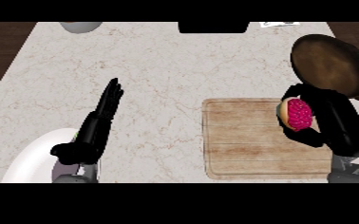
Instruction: Pick the cupcake from the cutting board and place it in the pan
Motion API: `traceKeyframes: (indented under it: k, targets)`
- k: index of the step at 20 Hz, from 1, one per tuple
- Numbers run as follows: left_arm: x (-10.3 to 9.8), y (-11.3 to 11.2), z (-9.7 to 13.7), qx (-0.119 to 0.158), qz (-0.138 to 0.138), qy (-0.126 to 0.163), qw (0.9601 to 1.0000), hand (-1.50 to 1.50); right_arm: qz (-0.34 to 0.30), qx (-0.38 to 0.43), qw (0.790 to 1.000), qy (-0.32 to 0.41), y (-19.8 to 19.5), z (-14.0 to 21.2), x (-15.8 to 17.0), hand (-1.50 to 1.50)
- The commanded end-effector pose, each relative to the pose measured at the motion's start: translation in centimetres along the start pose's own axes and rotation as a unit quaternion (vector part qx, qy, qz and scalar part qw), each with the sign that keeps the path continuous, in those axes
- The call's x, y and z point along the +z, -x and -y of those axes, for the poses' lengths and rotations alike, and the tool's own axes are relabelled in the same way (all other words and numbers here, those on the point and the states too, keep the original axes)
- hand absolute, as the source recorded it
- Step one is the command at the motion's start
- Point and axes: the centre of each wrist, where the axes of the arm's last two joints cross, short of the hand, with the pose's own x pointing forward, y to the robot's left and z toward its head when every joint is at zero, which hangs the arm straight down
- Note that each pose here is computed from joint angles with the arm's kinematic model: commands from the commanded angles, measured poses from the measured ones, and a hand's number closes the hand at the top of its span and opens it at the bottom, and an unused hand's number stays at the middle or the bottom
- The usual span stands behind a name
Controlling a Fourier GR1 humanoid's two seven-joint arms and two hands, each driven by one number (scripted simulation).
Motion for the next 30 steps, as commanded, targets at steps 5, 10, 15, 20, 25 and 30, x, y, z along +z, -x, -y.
traceKeyframes:
  k: [5,10,15,20,25,30]
  targets:
    - [0.3,-1.0,0.2,0.003,-0.001,0.008,1.0,0.0,-0.076,-0.107,0.989,0.063,3.2,2.9,-2.2,1.5]
    - [-0.5,-0.4,0.6,0.002,0.007,0.005,1.0,0.0,-0.116,-0.117,0.981,0.101,9.4,1.7,-3.0,1.5]
    - [-0.3,-0.1,0.0,-0.006,0.009,0.021,0.9997,0.0,-0.118,-0.076,0.979,0.151,13.8,2.9,-6.1,1.5]
    - [-0.7,-0.6,1.5,0.008,0.004,0.03,0.9995,0.0,-0.122,-0.005,0.969,0.215,16.5,3.5,-7.4,1.5]
    - [-1.4,-0.9,2.5,0.002,0.02,0.028,0.9994,0.0,-0.139,-0.049,0.951,0.273,18.5,4.1,-8.2,1.5]
    - [-1.6,-0.7,1.8,0.004,0.021,0.038,0.9991,0.0,-0.132,-0.059,0.951,0.274,19.8,4.6,-8.4,1.5]
